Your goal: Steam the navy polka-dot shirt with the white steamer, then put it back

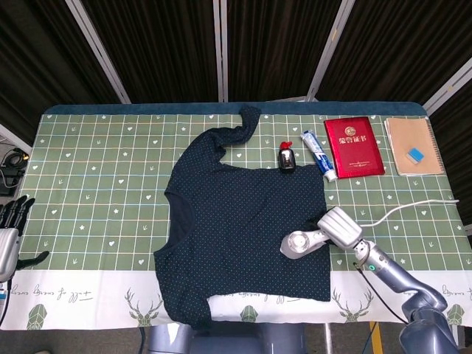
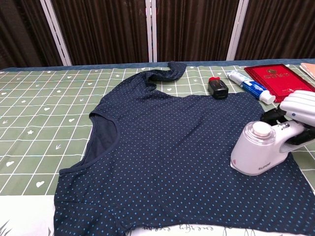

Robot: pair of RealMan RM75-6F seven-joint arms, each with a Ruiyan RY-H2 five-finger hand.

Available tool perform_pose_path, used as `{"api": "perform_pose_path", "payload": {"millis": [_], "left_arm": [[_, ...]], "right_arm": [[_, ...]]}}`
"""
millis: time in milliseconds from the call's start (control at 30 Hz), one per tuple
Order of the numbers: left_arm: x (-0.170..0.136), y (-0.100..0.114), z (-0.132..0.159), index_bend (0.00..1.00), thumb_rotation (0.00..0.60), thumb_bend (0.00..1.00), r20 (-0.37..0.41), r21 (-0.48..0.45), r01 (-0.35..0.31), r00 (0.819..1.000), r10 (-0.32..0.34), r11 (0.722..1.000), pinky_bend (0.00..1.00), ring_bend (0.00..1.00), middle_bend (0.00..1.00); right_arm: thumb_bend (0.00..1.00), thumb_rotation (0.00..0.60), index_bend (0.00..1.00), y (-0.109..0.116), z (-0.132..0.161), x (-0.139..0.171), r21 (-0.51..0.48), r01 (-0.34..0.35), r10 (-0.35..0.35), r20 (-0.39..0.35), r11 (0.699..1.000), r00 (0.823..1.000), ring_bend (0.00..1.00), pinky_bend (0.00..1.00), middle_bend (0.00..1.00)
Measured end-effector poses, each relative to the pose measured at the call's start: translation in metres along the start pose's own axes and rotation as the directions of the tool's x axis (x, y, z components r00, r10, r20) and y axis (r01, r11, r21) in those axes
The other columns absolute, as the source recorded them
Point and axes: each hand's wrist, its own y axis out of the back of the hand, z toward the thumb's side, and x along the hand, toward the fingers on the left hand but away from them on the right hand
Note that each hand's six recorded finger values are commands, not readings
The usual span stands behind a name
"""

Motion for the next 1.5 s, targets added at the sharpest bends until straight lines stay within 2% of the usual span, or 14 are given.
{"api": "perform_pose_path", "payload": {"millis": [100, 167, 333, 567, 833, 1000, 1200, 1500], "left_arm": [[0.0, 0.001, 0.0, 0.0, 0.6, 0.0, 0.0, -0.002, -0.001, 1.0, 0.001, 1.0, 0.0, 0.0, 0.0], [0.0, 0.001, 0.0, 0.0, 0.6, 0.0, 0.001, -0.002, -0.001, 1.0, 0.001, 1.0, 0.0, 0.0, 0.0], [0.0, 0.001, 0.0, 0.0, 0.6, 0.0, 0.002, -0.005, 0.0, 1.0, 0.0, 1.0, 0.0, 0.0, 0.0], [0.0, 0.002, -0.001, 0.0, 0.6, 0.0, 0.001, -0.007, -0.002, 1.0, 0.002, 1.0, 0.0, 0.0, 0.0], [0.001, 0.002, -0.002, 0.0, 0.6, 0.0, 0.0, -0.007, 0.0, 1.0, 0.0, 1.0, 0.0, 0.0, 0.0], [0.001, 0.002, -0.002, 0.0, 0.6, 0.0, -0.001, -0.008, 0.0, 1.0, 0.0, 1.0, 0.0, 0.0, 0.0], [0.001, 0.002, -0.003, 0.0, 0.6, 0.0, -0.004, -0.007, -0.002, 1.0, 0.002, 1.0, 0.0, 0.0, 0.0], [0.0, 0.001, -0.003, 0.0, 0.6, 0.0, -0.003, -0.003, 0.0, 1.0, 0.0, 1.0, 0.0, 0.0, 0.0]], "right_arm": [[0.71, 0.6, 0.92, 0.002, -0.01, 0.0, -0.014, 0.008, -0.007, 0.049, 1.0, 0.999, 0.73, 0.98, 0.74], [0.71, 0.6, 0.92, 0.002, -0.009, 0.0, -0.02, 0.009, -0.008, 0.045, 1.0, 0.999, 0.73, 0.98, 0.74], [0.71, 0.6, 0.92, 0.0, 0.014, -0.007, -0.034, 0.022, -0.023, -0.036, 0.999, 0.999, 0.73, 0.98, 0.74], [0.71, 0.6, 0.92, -0.003, 0.053, -0.024, -0.028, 0.042, -0.046, -0.17, 0.999, 0.984, 0.73, 0.98, 0.74], [0.71, 0.6, 0.92, -0.008, 0.079, -0.034, -0.028, 0.049, -0.054, -0.244, 0.998, 0.968, 0.73, 0.98, 0.74], [0.71, 0.6, 0.92, -0.008, 0.099, -0.043, -0.04, 0.068, -0.077, -0.296, 0.997, 0.952, 0.73, 0.98, 0.74], [0.71, 0.6, 0.92, -0.008, 0.101, -0.043, -0.041, 0.07, -0.079, -0.295, 0.997, 0.952, 0.73, 0.98, 0.74], [0.71, 0.6, 0.92, -0.008, 0.072, -0.03, -0.005, 0.046, -0.046, -0.225, 0.999, 0.973, 0.73, 0.98, 0.74]]}}
